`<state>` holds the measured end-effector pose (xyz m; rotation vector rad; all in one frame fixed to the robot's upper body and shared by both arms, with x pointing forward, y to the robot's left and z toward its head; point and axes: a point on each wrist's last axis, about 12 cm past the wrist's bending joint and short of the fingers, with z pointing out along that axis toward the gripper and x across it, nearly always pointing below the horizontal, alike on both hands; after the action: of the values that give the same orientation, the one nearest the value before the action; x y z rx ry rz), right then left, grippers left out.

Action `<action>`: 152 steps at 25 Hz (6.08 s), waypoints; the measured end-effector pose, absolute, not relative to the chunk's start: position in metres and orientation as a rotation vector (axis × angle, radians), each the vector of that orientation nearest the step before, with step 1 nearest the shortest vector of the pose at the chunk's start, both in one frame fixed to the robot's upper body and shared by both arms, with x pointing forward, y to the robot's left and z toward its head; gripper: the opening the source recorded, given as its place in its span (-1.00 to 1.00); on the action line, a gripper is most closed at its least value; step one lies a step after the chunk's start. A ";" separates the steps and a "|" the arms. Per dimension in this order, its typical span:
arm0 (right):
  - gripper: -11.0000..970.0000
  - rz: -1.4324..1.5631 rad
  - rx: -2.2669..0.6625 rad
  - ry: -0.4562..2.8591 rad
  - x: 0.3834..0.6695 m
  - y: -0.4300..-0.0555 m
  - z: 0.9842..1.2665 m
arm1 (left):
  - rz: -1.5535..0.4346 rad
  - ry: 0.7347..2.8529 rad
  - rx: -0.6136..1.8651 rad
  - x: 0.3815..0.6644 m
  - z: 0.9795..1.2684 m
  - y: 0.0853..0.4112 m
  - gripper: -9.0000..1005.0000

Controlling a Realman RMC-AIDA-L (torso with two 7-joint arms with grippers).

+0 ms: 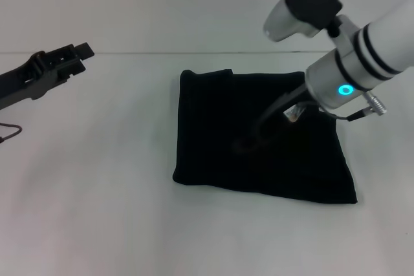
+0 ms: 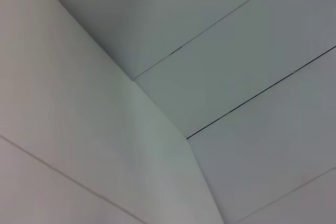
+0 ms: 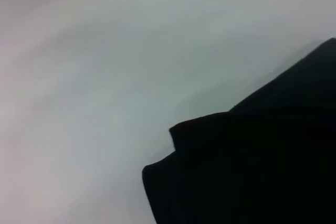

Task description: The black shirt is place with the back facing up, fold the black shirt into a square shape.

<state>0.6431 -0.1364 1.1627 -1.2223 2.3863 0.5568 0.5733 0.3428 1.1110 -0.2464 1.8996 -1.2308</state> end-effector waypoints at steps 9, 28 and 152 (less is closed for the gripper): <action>0.44 0.574 -1.264 2.349 0.639 -0.124 1.157 | -1.218 1.897 -0.267 0.579 1.111 0.340 0.08; 0.17 0.431 -1.243 2.369 0.642 -0.113 1.140 | -1.220 1.883 -0.283 0.585 1.109 0.336 0.08; -0.11 0.457 -0.109 2.466 0.671 -0.268 1.139 | -1.188 1.864 -0.344 0.591 1.107 0.337 0.08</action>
<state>0.6712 -0.2684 1.1393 -0.1089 2.4661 0.4567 0.5910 0.3370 1.1072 -0.3436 1.8636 -1.1883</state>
